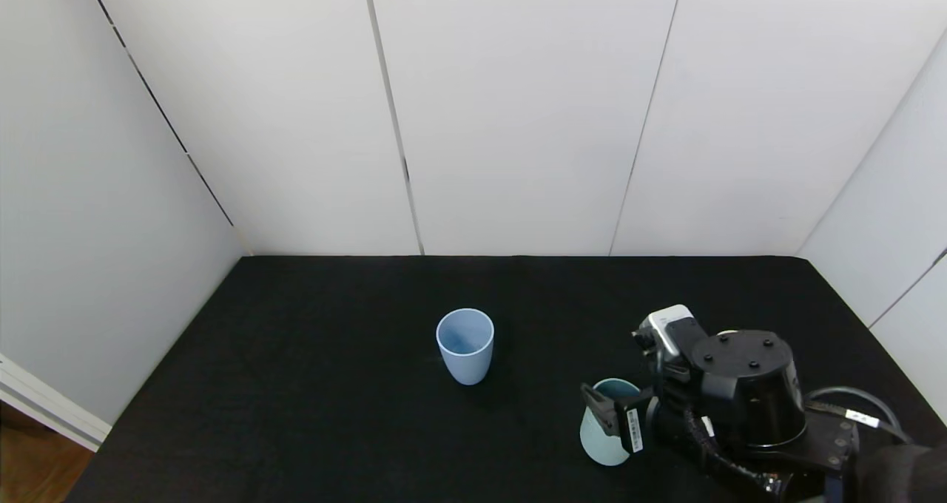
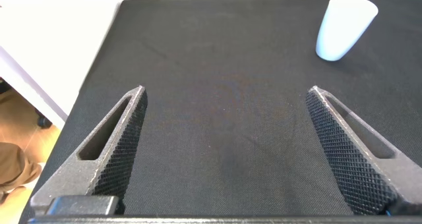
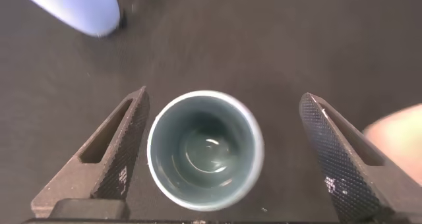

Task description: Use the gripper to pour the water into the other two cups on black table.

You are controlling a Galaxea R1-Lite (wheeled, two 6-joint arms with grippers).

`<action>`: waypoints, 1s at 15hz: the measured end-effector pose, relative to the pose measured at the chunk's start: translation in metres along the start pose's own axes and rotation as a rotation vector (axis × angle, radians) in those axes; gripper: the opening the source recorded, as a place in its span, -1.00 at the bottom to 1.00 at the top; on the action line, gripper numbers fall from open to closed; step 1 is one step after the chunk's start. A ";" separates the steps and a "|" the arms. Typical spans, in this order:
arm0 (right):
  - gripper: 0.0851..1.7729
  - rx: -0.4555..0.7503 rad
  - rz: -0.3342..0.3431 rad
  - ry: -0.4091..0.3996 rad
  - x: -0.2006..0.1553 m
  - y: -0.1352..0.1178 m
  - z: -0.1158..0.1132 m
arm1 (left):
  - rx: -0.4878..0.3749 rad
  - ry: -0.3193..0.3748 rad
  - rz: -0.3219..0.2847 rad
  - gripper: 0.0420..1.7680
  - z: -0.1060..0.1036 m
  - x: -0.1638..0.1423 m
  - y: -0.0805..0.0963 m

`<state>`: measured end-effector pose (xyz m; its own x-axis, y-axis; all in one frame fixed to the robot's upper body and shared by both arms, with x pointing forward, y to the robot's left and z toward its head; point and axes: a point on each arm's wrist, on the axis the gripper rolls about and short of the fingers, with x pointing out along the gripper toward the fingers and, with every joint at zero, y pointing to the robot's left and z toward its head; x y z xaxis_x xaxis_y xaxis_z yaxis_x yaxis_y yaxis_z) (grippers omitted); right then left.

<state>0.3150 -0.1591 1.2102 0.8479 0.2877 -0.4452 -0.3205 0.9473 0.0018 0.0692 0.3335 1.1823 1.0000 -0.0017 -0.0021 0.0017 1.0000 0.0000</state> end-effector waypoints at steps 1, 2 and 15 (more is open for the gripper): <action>0.86 0.005 -0.004 -0.009 -0.008 -0.003 0.009 | 0.000 0.000 0.000 0.94 0.000 0.000 0.000; 0.87 0.010 -0.009 -0.019 -0.015 -0.006 0.019 | 0.000 0.000 0.000 0.94 0.000 0.000 0.000; 0.91 0.059 -0.077 -0.148 -0.161 -0.055 0.052 | 0.000 0.000 0.000 0.94 0.000 0.000 0.000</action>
<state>0.2182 -0.2503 1.3287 0.9235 0.2271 -0.3090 -0.2302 0.9728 0.0271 0.0692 0.3335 1.1823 1.0000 -0.0017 -0.0021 0.0017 1.0000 0.0000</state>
